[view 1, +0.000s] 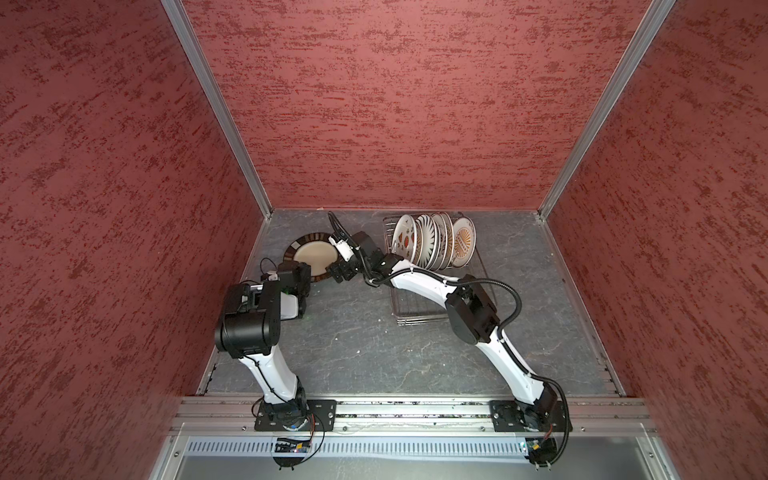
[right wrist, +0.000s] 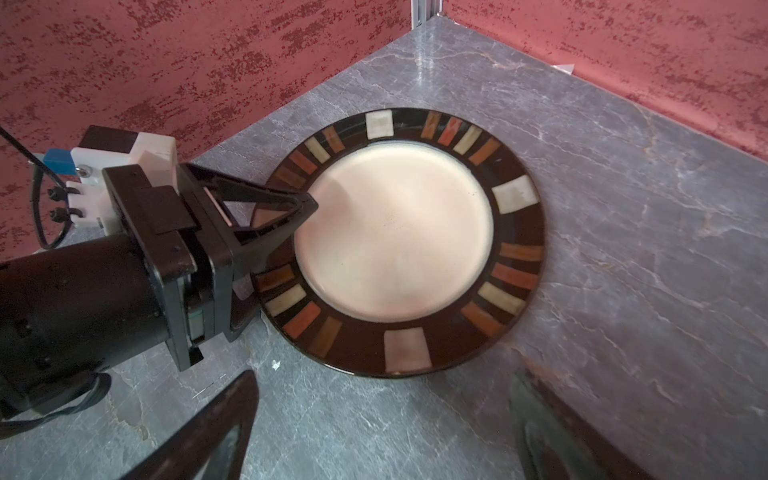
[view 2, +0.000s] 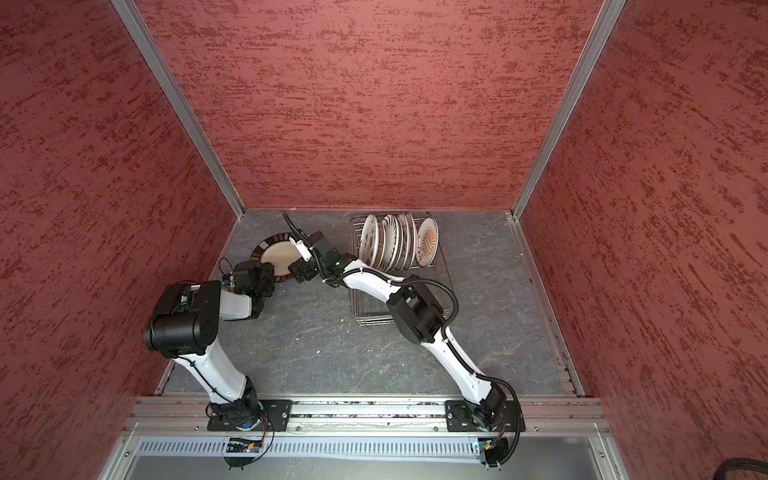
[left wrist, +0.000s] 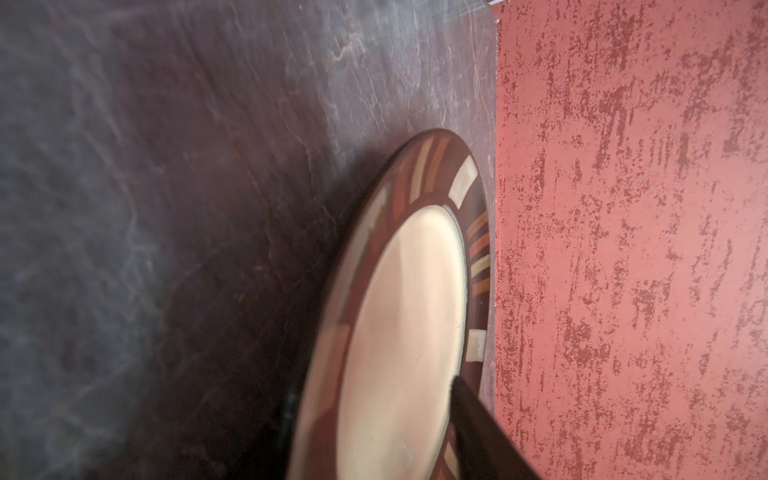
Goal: Unload the plates from the dish rack
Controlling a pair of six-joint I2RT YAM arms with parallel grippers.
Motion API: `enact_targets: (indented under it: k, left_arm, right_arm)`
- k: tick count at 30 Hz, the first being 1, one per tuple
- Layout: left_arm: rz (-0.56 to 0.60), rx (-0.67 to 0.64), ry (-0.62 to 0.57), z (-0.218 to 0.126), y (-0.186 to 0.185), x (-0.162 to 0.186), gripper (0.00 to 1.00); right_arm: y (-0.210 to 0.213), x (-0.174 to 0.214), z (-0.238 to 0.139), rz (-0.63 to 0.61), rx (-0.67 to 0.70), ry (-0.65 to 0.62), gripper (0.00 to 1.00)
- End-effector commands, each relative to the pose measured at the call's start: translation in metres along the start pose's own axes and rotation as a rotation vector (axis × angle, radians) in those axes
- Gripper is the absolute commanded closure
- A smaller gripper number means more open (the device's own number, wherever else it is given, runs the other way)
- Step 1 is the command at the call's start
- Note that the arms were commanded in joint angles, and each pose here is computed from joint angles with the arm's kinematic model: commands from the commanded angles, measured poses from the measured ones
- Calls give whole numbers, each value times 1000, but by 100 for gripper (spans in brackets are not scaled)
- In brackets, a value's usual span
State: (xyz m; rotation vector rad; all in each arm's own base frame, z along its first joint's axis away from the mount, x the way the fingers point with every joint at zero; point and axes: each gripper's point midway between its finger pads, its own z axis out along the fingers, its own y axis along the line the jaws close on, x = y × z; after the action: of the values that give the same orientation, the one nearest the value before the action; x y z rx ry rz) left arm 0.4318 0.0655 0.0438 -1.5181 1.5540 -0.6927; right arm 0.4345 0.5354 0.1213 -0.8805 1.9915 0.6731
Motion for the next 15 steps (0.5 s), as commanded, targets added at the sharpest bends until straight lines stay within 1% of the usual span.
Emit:
enact_targets:
  k: [1, 2, 4, 7, 12, 14, 15]
  left_arm:
    - [0, 64, -44, -7, -19, -13, 35]
    - [3, 65, -49, -8, -19, -14, 31]
    - [14, 60, -68, -12, -17, -16, 19]
    - [12, 51, -67, -14, -10, -18, 6]
    - [6, 62, -75, -22, -8, -23, 0]
    - [9, 60, -86, -27, -7, -26, 1]
    - [15, 62, -92, -31, -8, -27, 1]
  right_arm:
    - [-1, -12, -2, 1, 12, -38, 5]
    - [-1, -13, -2, 3, 13, -40, 5]
    - [-1, -15, -3, 7, 12, -45, 4]
    - [0, -18, -5, 7, 14, -50, 4]
    - [1, -25, -10, 12, 15, -60, 4]
    - [2, -27, -13, 15, 14, -61, 4]
    - [2, -29, -15, 18, 15, -62, 2]
